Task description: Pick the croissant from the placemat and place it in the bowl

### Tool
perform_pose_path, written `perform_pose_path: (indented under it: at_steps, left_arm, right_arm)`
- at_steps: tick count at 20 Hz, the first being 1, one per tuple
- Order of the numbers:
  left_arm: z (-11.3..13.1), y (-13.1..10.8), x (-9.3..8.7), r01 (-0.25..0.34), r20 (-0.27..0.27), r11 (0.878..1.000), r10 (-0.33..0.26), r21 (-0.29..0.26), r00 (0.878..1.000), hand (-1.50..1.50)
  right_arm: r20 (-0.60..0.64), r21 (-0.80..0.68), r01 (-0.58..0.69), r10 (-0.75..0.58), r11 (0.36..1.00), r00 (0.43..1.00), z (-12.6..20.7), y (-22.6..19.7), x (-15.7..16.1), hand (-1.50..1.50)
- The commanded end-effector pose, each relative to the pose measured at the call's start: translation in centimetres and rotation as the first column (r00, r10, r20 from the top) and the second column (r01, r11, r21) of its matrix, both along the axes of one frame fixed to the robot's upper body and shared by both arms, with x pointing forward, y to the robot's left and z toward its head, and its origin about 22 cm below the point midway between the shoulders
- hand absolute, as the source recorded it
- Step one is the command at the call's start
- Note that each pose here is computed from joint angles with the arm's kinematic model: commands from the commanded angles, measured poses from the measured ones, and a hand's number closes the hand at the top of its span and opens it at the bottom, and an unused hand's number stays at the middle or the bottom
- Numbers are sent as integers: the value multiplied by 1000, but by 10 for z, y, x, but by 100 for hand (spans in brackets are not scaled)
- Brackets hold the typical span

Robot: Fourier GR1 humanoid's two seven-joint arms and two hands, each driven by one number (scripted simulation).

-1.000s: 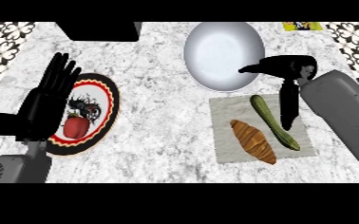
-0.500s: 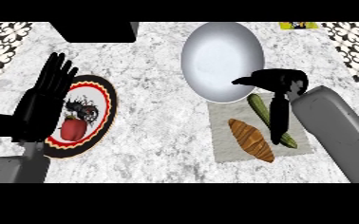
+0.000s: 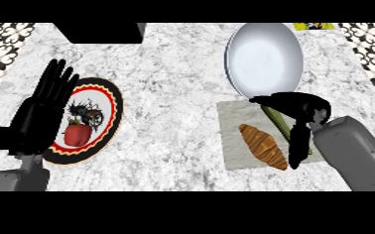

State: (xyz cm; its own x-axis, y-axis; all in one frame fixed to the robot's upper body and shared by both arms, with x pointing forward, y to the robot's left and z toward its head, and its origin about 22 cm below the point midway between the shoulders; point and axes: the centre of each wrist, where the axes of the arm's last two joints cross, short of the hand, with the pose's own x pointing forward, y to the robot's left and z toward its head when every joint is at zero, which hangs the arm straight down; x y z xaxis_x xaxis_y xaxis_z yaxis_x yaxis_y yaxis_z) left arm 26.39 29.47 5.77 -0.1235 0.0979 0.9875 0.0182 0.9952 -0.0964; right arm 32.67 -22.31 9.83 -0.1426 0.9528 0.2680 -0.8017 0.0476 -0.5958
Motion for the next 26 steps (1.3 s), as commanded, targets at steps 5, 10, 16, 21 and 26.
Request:
perform_pose_path:
  at_steps: [5, 10, 16, 21, 26]
  left_arm:
    - [-29, 5, 8, 3, -11, 1000, -3, -13, 1000, 0]
    - [7, 10, 13, 0, -2, 1000, 0, 7, 1000, 0]
    - [-13, 19, 8, -5, 3, 1000, 5, -10, 1000, 0]
    - [-17, -6, 2, 21, -16, 1000, -21, -6, 1000, 0]
    - [11, 5, 11, 7, 9, 1000, -7, 9, 1000, 0]
  right_arm:
    - [73, 35, -31, 28, 999, 997, -27, -11, -22, -150]
    - [48, 24, -42, 41, 999, 998, -33, 9, -21, -150]
    - [22, -31, -41, 41, 999, 999, -68, 11, -12, -150]
    - [9, -37, -44, 44, 998, 999, -66, 27, -3, -150]
    - [30, -89, -164, 168, 982, 985, -84, 19, -7, 150]
